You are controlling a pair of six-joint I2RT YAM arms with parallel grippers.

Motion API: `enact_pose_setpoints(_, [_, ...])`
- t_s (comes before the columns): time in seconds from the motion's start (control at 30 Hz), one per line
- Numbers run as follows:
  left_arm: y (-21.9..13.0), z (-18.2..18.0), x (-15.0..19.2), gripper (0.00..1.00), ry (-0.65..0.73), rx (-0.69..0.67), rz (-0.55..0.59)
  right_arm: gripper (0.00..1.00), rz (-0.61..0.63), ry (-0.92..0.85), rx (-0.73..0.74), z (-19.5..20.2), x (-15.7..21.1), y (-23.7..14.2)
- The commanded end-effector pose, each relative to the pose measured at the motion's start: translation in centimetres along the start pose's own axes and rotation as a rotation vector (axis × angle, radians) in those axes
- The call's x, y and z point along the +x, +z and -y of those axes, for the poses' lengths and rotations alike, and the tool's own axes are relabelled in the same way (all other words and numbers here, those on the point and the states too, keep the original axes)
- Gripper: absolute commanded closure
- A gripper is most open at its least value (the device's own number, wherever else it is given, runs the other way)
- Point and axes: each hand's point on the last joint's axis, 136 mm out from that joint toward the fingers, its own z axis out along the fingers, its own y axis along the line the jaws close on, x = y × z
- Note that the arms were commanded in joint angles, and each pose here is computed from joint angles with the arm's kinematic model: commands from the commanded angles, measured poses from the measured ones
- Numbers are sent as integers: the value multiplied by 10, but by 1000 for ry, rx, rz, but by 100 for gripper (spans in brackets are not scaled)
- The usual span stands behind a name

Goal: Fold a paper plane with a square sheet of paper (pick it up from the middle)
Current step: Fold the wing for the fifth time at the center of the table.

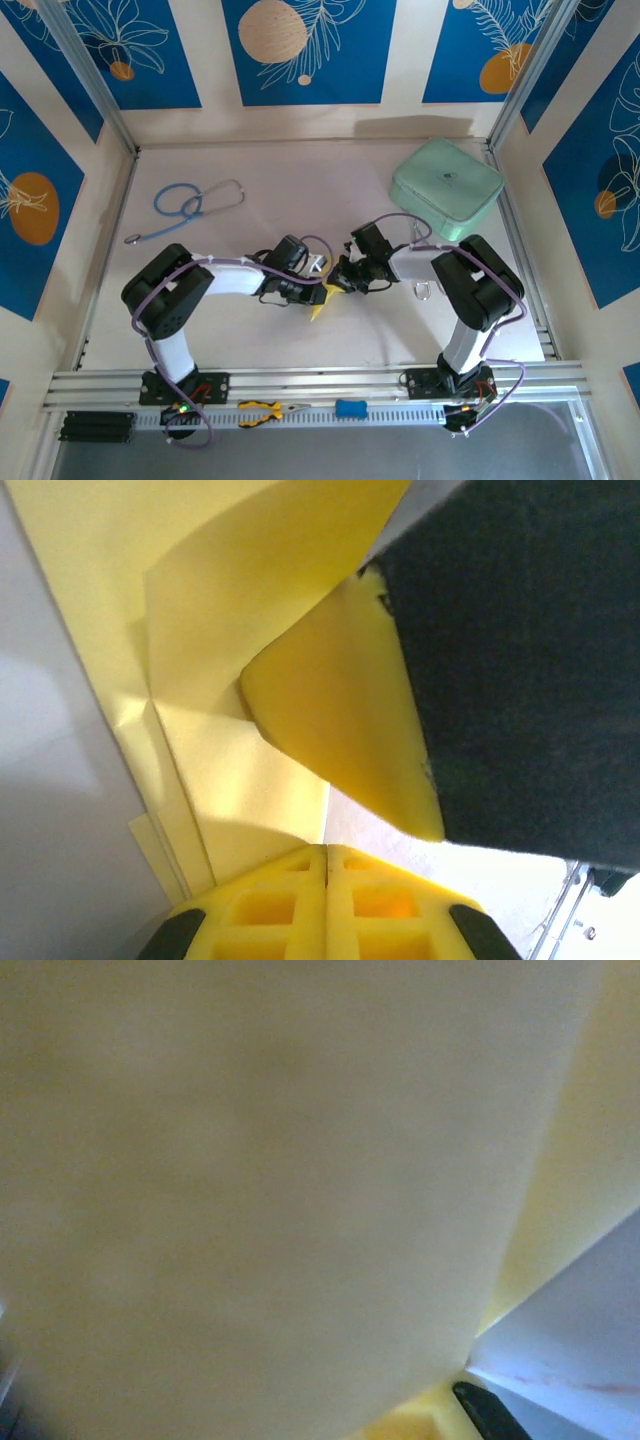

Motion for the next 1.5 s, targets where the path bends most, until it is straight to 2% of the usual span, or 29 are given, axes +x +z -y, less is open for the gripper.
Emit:
enact_pose_setpoints(0.0, [10,-41,52,100,-64,-85,-147,88,32,39,87,19,4,-17])
enact_pose_setpoints(0.17, [12,-36,69,100,-70,0,-191,87,141,-22,24,5,-5,-57])
enact_pose_setpoints(0.3, [13,-33,68,100,-67,10,-207,88,158,-109,-30,-6,0,-68])
enact_pose_setpoints(0.47, [14,-34,67,100,-73,10,-208,89,104,-171,-100,-19,10,-52])
enact_pose_setpoints(0.7, [14,-36,67,100,-78,3,-208,90,51,-224,-83,-30,11,-23])
enact_pose_setpoints(0.83, [13,-36,65,100,-84,4,-201,90,45,-215,-61,-24,8,-14])
enact_pose_setpoints(1.1, [12,-38,67,100,-99,1,-200,90,90,-105,3,16,-13,-3])
enact_pose_setpoints(1.47, [17,-47,72,100,-129,-16,-226,89,156,-36,1,34,-40,-18])
